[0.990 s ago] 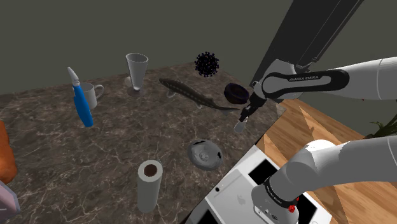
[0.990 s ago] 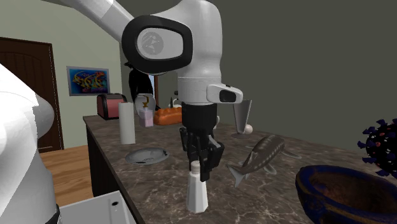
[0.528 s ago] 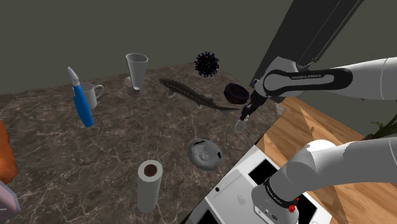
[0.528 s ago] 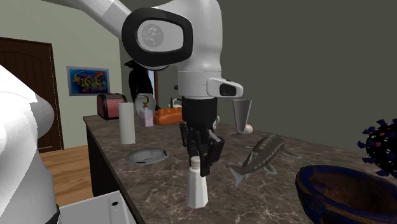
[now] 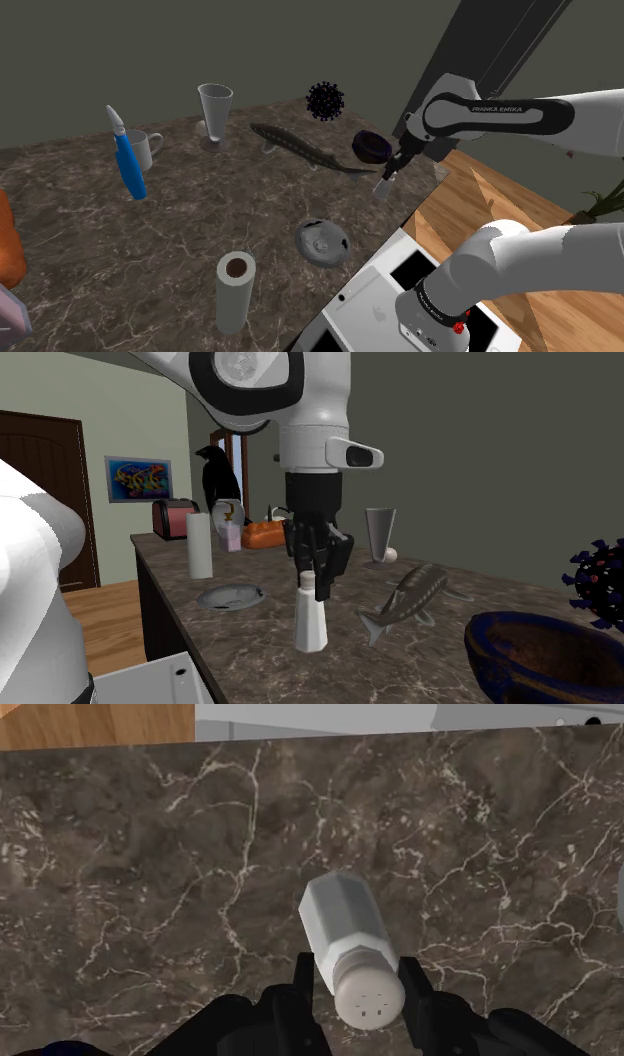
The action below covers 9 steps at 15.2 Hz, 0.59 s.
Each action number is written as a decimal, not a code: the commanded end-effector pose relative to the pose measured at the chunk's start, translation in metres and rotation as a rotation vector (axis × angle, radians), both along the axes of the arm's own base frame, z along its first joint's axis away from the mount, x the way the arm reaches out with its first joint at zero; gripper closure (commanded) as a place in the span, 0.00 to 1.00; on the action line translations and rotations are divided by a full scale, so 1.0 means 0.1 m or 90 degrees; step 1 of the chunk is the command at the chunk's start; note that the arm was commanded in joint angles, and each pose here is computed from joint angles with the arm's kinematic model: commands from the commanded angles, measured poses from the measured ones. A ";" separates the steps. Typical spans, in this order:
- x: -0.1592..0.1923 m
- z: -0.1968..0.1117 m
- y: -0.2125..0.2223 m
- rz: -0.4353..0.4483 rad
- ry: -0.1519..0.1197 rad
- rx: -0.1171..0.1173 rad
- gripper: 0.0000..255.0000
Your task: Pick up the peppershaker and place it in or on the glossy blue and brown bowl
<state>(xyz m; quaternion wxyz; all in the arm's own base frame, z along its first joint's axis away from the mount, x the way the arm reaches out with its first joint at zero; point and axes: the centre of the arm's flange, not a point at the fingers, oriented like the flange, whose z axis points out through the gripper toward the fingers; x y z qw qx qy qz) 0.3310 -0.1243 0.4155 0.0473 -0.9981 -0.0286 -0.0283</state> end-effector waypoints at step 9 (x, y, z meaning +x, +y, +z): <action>-0.01 0.52 0.00 0.000 0.000 0.000 1.00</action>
